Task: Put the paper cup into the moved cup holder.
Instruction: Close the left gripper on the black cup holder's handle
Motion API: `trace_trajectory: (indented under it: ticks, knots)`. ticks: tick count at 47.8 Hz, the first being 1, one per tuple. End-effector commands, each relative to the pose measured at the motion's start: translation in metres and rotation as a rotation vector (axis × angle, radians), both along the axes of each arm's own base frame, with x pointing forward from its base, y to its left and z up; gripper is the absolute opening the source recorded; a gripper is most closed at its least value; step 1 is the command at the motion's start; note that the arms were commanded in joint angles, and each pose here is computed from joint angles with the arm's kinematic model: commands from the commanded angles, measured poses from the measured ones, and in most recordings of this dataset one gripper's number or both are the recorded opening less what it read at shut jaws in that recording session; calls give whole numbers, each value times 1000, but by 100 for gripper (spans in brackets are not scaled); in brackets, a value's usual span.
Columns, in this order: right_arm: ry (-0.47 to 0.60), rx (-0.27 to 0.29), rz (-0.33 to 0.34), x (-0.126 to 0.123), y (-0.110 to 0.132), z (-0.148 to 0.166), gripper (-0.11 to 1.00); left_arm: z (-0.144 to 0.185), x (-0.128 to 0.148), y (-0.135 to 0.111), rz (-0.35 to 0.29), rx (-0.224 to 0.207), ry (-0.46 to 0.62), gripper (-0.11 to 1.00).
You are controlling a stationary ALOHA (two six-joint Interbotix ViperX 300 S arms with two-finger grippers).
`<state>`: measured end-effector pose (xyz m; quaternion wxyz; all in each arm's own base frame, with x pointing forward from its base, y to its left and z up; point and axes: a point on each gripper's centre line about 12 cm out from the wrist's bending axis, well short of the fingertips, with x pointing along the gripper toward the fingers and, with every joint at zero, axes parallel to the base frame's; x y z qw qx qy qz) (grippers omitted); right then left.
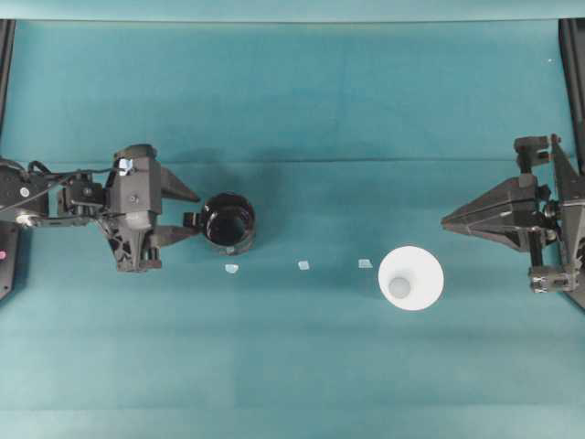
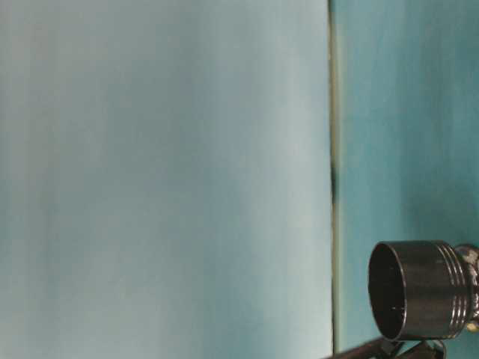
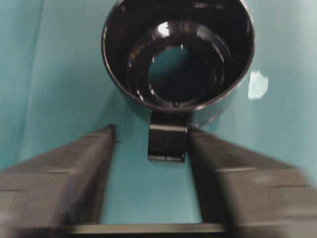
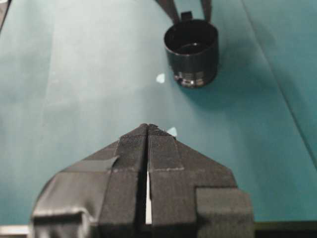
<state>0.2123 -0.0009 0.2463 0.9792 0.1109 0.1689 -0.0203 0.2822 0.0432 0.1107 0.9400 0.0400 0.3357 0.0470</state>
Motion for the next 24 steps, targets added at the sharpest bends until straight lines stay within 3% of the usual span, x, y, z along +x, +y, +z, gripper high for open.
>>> trace_trajectory:
  ticks: [1, 7, 24]
  knots:
    - [-21, 10, -4, 3, 0, 9, 2, 3, 4, 0, -4, 6, -10, 39]
    - [-22, 10, -5, 3, 0, 9, 2, 4, 4, 1, -8, 11, -12, 20]
    - [-5, 9, -5, 3, -1, 7, 2, 18, 16, 2, -8, 23, -91, 20]
